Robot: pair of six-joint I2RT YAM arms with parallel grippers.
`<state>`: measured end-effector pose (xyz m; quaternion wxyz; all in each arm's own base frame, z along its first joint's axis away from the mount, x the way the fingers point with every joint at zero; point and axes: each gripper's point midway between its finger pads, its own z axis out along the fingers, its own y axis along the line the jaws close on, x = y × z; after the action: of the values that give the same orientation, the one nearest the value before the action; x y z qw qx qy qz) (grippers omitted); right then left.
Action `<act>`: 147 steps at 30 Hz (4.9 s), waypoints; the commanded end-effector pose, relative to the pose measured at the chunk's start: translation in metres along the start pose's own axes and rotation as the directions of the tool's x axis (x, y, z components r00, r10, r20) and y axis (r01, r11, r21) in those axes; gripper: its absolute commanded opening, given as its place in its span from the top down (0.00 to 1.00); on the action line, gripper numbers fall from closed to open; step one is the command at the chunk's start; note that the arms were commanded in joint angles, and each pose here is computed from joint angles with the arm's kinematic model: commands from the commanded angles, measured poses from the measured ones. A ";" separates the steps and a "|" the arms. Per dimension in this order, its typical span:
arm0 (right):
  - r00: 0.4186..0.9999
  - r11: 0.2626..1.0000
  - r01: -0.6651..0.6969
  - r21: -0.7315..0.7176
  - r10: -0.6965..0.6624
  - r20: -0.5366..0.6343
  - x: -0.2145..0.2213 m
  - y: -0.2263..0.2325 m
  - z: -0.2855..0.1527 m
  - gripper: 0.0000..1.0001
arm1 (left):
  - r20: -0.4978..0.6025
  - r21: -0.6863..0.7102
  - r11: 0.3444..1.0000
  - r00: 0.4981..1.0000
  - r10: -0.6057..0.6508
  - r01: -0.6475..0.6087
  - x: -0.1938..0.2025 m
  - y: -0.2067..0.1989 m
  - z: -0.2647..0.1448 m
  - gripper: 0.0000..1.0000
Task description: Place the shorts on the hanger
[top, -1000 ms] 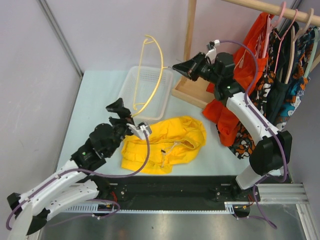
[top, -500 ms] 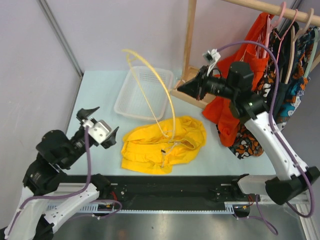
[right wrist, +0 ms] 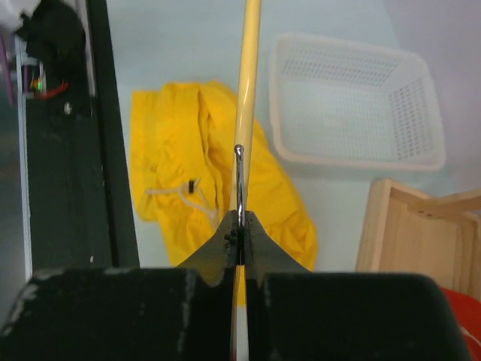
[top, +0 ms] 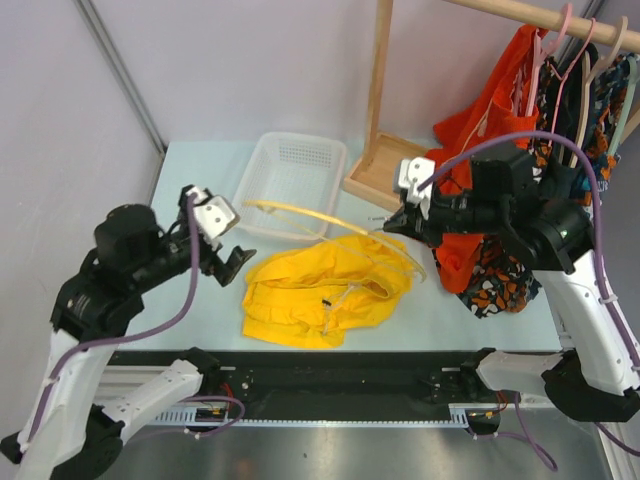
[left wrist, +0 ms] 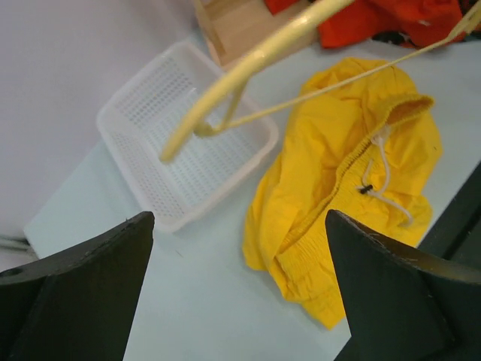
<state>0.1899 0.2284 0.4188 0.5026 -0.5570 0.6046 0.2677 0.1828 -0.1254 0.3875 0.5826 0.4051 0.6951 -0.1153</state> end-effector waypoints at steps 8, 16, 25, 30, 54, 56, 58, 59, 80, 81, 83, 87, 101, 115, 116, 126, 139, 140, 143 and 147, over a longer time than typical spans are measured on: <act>0.934 0.957 0.193 -0.218 -0.247 -0.258 0.048 0.059 -0.006 1.00 | 0.036 0.449 0.875 0.982 0.185 -0.181 0.008 -0.066 0.018 0.09; 0.922 0.956 0.203 -0.212 -0.259 -0.287 0.048 0.057 0.003 1.00 | -0.018 0.548 0.819 0.976 0.215 -0.170 0.034 -0.099 0.041 0.25; 0.927 0.949 0.217 -0.228 -0.274 -0.257 0.036 0.065 0.013 1.00 | -0.042 0.533 0.812 0.951 0.307 -0.239 0.051 -0.113 0.073 0.30; 0.927 0.947 0.221 -0.234 -0.278 -0.251 0.035 0.068 0.018 1.00 | -0.031 0.535 0.807 0.949 0.314 -0.249 0.056 -0.120 0.083 0.52; 0.998 0.995 0.057 -0.078 -0.057 -0.001 0.038 0.067 -0.002 0.13 | 0.012 0.644 0.764 1.000 0.028 -0.029 0.067 -0.137 0.050 1.00; 0.999 0.995 0.045 -0.093 -0.045 0.005 0.037 0.066 0.003 0.15 | 0.013 0.661 0.749 0.999 0.044 -0.041 0.072 -0.139 0.044 1.00; 0.999 0.994 0.044 -0.103 -0.043 0.015 0.035 0.064 0.007 0.18 | 0.029 0.670 0.739 0.997 0.070 -0.072 0.075 -0.141 0.040 0.99; 0.999 0.992 0.040 -0.116 -0.038 0.013 0.036 0.063 0.012 0.19 | 0.031 0.672 0.737 0.997 0.071 -0.074 0.075 -0.141 0.039 1.00; 0.999 0.959 -0.028 -0.283 0.021 -0.027 0.045 0.082 0.047 1.00 | -0.037 0.608 0.791 0.998 -0.048 0.061 0.078 -0.128 0.044 0.51; 0.999 0.966 -0.026 -0.257 0.017 -0.037 0.047 0.078 0.045 1.00 | -0.056 0.595 0.801 0.997 -0.049 0.073 0.083 -0.126 0.043 0.44; 0.998 0.970 -0.036 -0.242 0.021 -0.066 0.053 0.079 0.039 1.00 | -0.103 0.528 0.848 0.995 0.005 0.051 0.100 -0.112 0.044 0.32; 0.987 0.971 -0.019 -0.238 -0.020 -0.159 0.080 0.084 0.026 1.00 | -0.194 0.460 0.888 0.974 0.119 -0.017 0.131 -0.090 0.043 0.32; 0.962 0.972 -0.195 -0.128 0.164 -0.220 0.094 0.057 0.034 1.00 | -0.555 0.453 0.806 0.828 -0.080 0.381 0.243 -0.067 0.080 0.42; 0.957 0.952 -0.211 -0.222 0.154 -0.247 0.108 0.052 0.061 1.00 | -0.628 0.348 0.823 0.763 -0.152 0.450 0.289 -0.059 0.116 0.43; 0.957 0.950 -0.214 -0.226 0.157 -0.244 0.108 0.052 0.062 1.00 | -0.625 0.355 0.818 0.766 -0.153 0.453 0.288 -0.059 0.116 0.45; 0.966 0.952 -0.192 -0.240 0.141 -0.215 0.109 0.036 0.060 1.00 | -0.453 0.538 0.792 0.891 -0.017 0.288 0.244 -0.074 0.094 0.89; 0.975 0.936 -0.108 -0.336 0.033 -0.222 0.109 0.048 0.057 1.00 | -0.334 0.592 0.804 0.925 0.181 0.056 0.231 -0.086 0.080 0.91; 0.975 0.936 -0.108 -0.336 0.034 -0.219 0.108 0.049 0.056 1.00 | -0.336 0.593 0.804 0.921 0.197 0.044 0.232 -0.086 0.079 0.91; 0.980 0.940 -0.106 -0.324 0.043 -0.197 0.097 0.044 0.051 1.00 | -0.323 0.606 0.795 0.918 0.230 0.014 0.233 -0.090 0.078 0.92; 0.980 0.946 -0.108 -0.304 0.050 -0.192 0.094 0.037 0.049 1.00 | -0.303 0.611 0.791 0.919 0.254 -0.017 0.232 -0.090 0.076 0.92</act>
<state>0.1799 0.2402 0.2846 0.3096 -0.6246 0.6408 0.3216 0.1769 -0.1295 0.1223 0.2720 0.6076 0.7149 -0.2139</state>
